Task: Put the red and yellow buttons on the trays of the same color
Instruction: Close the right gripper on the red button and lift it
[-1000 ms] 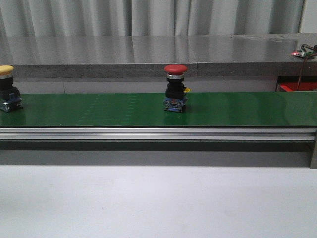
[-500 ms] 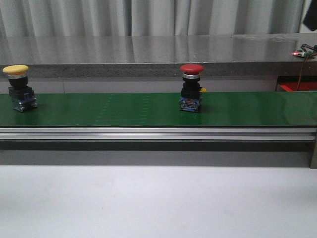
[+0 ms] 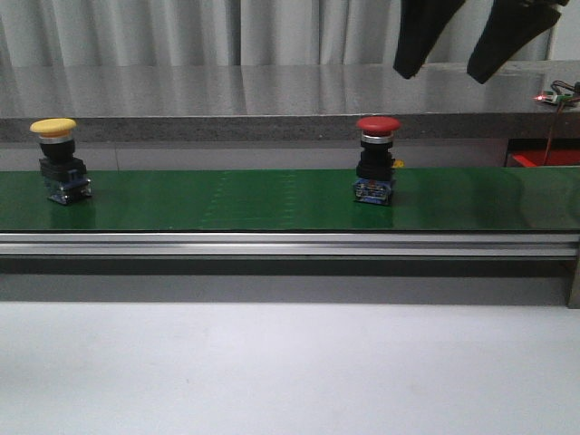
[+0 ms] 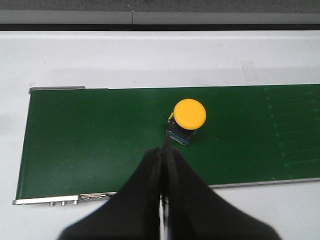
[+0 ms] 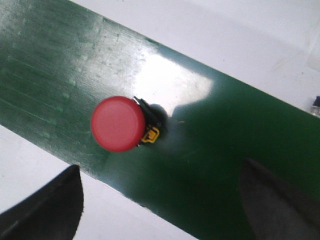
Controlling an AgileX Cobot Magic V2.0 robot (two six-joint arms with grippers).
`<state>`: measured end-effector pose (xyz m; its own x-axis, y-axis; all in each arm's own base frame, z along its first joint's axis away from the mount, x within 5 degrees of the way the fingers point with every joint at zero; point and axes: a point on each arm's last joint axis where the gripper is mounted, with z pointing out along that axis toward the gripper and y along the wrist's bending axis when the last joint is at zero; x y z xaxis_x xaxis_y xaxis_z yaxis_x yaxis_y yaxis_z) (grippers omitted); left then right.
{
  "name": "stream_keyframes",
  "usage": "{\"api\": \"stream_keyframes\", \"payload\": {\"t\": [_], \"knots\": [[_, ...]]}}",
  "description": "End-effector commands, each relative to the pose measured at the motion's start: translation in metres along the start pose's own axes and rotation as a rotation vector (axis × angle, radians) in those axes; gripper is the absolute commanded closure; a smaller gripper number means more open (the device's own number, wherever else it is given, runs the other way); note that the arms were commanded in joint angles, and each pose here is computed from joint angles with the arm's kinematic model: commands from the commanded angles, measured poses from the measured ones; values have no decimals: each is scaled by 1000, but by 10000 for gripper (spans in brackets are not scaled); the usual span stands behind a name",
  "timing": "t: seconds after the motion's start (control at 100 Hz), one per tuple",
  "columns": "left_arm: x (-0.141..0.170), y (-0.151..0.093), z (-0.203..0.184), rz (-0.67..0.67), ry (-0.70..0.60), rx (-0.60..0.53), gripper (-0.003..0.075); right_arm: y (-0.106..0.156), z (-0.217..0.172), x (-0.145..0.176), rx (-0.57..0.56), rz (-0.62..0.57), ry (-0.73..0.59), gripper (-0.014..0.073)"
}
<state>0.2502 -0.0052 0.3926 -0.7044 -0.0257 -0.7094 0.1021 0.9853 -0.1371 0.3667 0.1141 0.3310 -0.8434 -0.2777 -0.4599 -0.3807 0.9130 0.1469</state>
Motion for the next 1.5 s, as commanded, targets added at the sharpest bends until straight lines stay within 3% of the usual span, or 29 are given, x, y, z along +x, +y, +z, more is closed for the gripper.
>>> {"api": "stream_keyframes", "payload": {"t": [0.0, 0.3, 0.69, 0.78, 0.91, 1.04, 1.24, 1.49], "knots": [[-11, -6, -16, 3, -116, 12, 739, 8, -19, -14, -8, -34, -70, -34], [-11, -6, -16, 3, -120, 11, 739, 16, 12, -28, -34, -64, 30, -34], [-11, -6, -16, 2, -120, 13, 739, 7, 40, -26, 10, -75, 109, -24], [-11, -6, -16, 2, -120, 13, 739, 6, 44, -24, 19, -76, 135, 64], [-11, -6, -16, 1, -121, 15, 739, 5, 44, -23, 21, -68, 148, 285], [-11, -6, -16, 1, -121, 15, 739, 5, 44, -22, 24, -68, 161, 423], [-11, -6, -16, 1, -121, 15, 739, -2, 22, -22, 49, -63, 141, 459], [-11, -6, -16, 1, -121, 15, 739, -55, -43, -11, 127, 75, 60, 459]]}}
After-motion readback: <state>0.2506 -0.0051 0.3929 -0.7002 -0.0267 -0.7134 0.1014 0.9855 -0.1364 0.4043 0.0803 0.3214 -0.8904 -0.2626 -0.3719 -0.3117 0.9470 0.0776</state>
